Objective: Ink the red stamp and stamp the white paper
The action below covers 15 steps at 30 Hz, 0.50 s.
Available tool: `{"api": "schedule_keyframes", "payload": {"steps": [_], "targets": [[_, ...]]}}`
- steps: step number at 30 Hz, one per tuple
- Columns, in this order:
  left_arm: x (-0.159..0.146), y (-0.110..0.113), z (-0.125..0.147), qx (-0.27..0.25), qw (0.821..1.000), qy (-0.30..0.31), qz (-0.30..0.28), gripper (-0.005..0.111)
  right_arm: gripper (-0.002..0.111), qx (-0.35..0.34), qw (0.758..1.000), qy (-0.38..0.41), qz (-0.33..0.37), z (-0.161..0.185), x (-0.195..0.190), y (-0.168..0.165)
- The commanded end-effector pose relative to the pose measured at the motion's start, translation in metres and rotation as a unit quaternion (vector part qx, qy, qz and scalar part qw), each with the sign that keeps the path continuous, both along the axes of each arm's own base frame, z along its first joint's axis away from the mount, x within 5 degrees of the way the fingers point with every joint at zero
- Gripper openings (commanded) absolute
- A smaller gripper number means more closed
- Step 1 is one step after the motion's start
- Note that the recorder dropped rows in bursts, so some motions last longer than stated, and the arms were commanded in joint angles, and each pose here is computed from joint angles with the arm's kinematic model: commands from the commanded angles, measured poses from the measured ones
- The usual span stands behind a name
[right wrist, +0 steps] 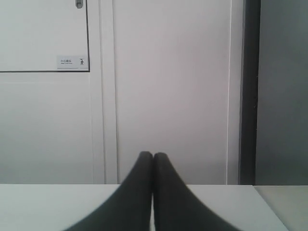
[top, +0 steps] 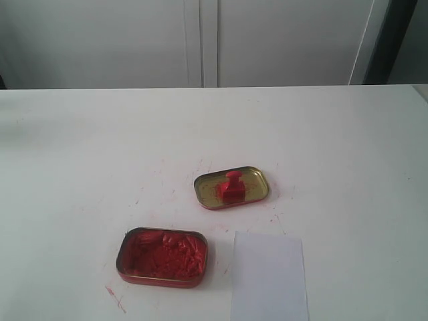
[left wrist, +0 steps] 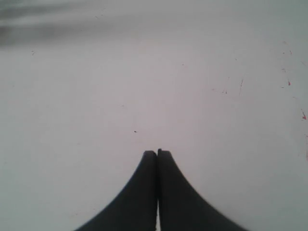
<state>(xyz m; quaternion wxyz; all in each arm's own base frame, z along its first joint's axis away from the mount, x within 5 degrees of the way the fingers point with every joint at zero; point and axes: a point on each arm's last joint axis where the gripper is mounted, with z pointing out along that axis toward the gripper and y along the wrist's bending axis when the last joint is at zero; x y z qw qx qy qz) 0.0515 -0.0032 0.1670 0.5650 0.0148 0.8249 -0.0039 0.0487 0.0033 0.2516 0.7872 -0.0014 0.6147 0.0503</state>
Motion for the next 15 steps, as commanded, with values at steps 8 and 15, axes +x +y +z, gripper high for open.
{"api": "schedule_keyframes", "payload": {"steps": [8,15], "targets": [[0.0,0.0,-0.001,-0.002,1.0,-0.001,-0.003,0.0,0.0,-0.008,0.997,0.071,-0.007,0.043,0.012,0.0],[0.0,0.0,-0.001,-0.002,1.0,-0.001,-0.003,0.0,0.0,-0.012,0.989,0.147,-0.008,0.062,0.046,0.001]]}}
